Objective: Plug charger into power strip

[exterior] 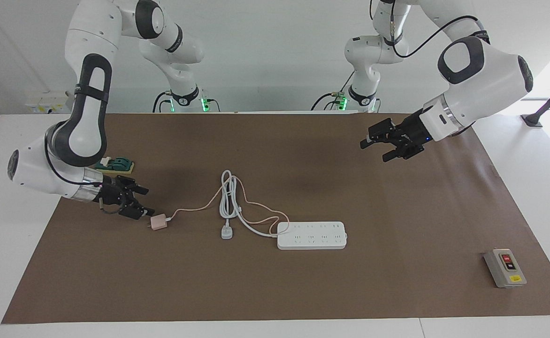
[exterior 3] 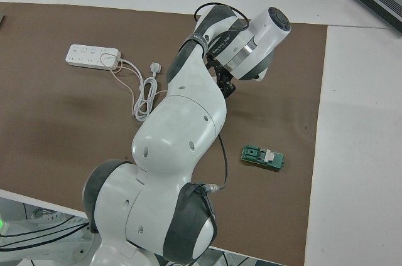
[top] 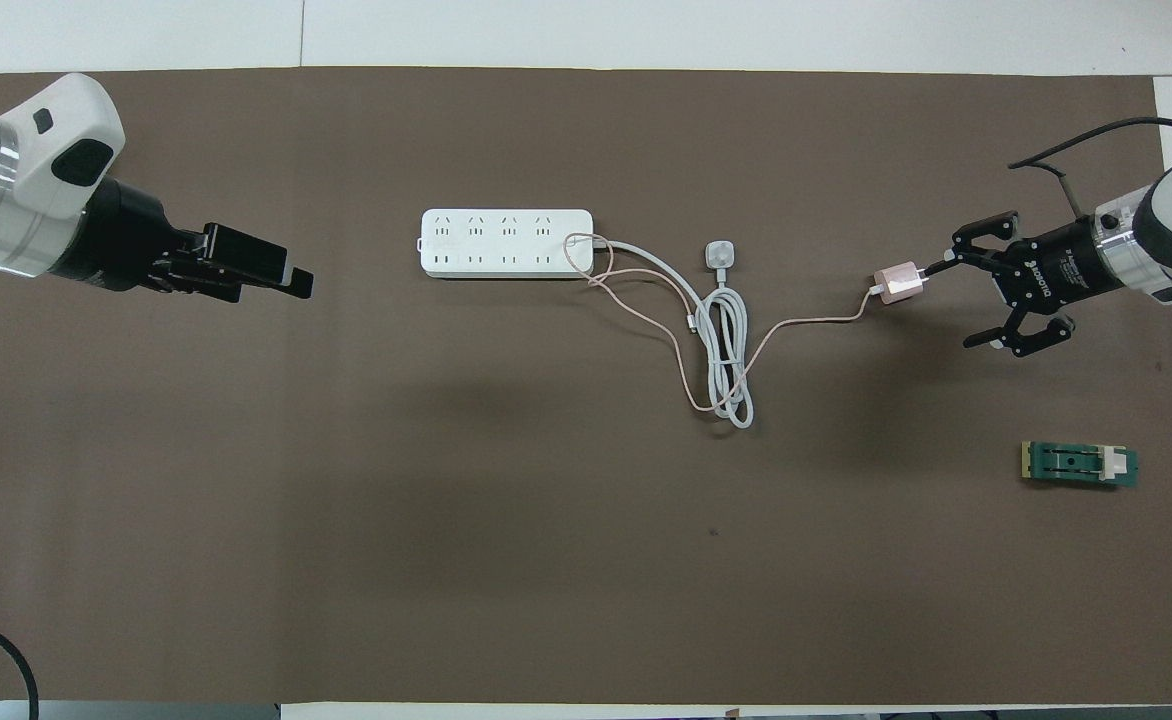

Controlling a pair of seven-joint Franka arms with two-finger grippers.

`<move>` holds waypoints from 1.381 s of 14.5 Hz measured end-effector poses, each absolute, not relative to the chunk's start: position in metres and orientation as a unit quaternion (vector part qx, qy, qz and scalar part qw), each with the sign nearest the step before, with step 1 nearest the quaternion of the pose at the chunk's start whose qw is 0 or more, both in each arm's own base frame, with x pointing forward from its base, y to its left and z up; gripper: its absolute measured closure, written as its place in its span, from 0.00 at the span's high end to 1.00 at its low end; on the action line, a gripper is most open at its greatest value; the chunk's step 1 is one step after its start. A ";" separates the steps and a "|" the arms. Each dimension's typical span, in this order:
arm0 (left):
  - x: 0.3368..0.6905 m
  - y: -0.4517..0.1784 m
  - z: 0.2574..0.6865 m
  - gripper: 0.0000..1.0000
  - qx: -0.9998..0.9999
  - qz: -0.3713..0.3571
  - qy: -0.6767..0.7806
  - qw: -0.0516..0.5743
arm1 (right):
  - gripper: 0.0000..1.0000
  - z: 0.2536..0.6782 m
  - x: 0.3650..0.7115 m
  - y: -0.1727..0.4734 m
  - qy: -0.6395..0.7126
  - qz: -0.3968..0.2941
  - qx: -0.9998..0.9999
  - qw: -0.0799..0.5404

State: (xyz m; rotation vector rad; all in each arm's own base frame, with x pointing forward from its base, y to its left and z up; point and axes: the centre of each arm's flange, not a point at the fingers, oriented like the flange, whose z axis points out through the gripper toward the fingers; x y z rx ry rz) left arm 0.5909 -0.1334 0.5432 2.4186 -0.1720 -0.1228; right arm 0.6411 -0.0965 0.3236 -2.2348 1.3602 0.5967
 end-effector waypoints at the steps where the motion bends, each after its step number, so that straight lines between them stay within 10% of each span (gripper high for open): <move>1: 0.593 -0.138 0.542 1.00 0.920 -0.045 -0.063 0.385 | 1.00 0.318 0.644 -0.095 0.499 0.221 -0.806 0.228; 9: 0.614 -0.178 0.519 1.00 0.791 -0.005 -0.046 0.610 | 1.00 0.269 0.653 -0.095 0.524 0.255 -0.781 0.226; 20: 0.588 -0.195 0.386 1.00 0.704 0.029 -0.027 0.709 | 1.00 0.243 0.667 -0.100 0.523 0.263 -0.780 0.221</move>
